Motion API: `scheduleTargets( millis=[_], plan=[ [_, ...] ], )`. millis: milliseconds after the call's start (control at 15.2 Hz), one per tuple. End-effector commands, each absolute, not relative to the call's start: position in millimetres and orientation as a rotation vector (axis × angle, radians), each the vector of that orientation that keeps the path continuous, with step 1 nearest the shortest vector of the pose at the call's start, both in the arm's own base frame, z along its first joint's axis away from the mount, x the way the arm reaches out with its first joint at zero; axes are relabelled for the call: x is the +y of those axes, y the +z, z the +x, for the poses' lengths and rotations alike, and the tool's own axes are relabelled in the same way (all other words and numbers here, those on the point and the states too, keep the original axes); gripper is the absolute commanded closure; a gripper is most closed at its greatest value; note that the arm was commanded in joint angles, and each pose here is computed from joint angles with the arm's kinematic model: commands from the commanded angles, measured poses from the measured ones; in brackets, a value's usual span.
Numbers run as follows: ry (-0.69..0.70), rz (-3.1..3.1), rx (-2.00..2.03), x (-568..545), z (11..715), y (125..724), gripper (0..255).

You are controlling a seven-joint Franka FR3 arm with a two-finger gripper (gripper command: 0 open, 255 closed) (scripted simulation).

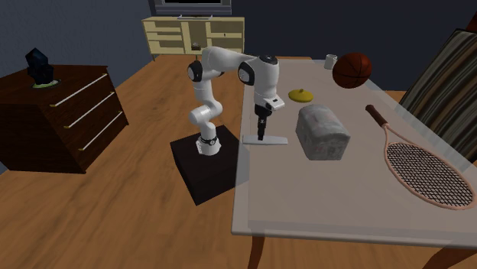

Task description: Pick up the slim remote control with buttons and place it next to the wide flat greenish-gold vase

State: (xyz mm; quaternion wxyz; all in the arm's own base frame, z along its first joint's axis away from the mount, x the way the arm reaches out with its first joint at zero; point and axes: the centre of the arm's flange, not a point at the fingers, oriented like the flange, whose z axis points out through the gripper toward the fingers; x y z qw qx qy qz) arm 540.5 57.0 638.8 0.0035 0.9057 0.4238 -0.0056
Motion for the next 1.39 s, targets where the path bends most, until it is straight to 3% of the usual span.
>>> scheduleTargets(
  millis=[0,528,1056,1122,1320],
  plan=[
    [-0.005,2.773,1.455,75,555,643,0],
    [-0.005,2.772,1.456,75,555,603,0],
    [-0.005,2.772,1.456,75,555,603,0],
    [-0.005,2.772,1.456,75,555,603,255],
    [-0.005,2.772,1.456,75,555,603,255]
  ],
)
